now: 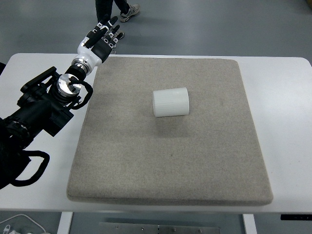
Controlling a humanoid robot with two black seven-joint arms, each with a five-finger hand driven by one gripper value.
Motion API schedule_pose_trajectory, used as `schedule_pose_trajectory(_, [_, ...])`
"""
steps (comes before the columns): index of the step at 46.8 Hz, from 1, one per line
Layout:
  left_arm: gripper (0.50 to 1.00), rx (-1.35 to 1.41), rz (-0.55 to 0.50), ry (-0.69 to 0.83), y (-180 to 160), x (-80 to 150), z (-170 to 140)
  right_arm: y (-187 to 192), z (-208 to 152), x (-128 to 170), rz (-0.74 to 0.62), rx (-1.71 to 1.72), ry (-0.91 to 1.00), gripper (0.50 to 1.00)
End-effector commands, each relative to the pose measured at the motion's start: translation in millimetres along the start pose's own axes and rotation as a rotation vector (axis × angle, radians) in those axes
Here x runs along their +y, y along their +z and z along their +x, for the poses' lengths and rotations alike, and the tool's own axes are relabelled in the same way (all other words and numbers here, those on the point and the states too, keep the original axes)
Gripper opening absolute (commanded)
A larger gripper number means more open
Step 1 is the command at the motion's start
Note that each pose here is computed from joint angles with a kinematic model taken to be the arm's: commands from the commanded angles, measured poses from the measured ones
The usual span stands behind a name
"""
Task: Flip white cup upright
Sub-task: 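Raise the left hand and swing it over toward the white cup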
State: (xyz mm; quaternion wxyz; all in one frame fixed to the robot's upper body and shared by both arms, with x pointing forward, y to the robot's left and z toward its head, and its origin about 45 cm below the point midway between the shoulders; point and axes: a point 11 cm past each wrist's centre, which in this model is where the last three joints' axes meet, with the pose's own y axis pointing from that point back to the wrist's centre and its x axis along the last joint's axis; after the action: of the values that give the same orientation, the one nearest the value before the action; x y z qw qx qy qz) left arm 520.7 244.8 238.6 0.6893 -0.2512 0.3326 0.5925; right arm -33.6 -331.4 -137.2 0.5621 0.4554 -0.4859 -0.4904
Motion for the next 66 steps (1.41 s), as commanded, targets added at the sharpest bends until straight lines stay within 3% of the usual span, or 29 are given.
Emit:
schedule_pose_trajectory(1, [0.999,0.000,0.000,-0.002,0,0,-1,0,0,0,0.000,-0.001,0.000,0.930])
schedule_pose_trajectory(28, [0.999,-0.026,-0.008,-0.019,9,-1,-3,0,0,0,0.000,0.000,0.000,0.930])
schedule_pose_trajectory(49, [0.999,-0.352,0.076,-0.138,7,-11,-40,0,0,0,0.000,0.000,0.000,0.930])
schedule_pose_trajectory(66, [0.999,-0.630,0.133,-0.324,4,-14,-92,0,0,0,0.000,-0.001,0.000,0.930])
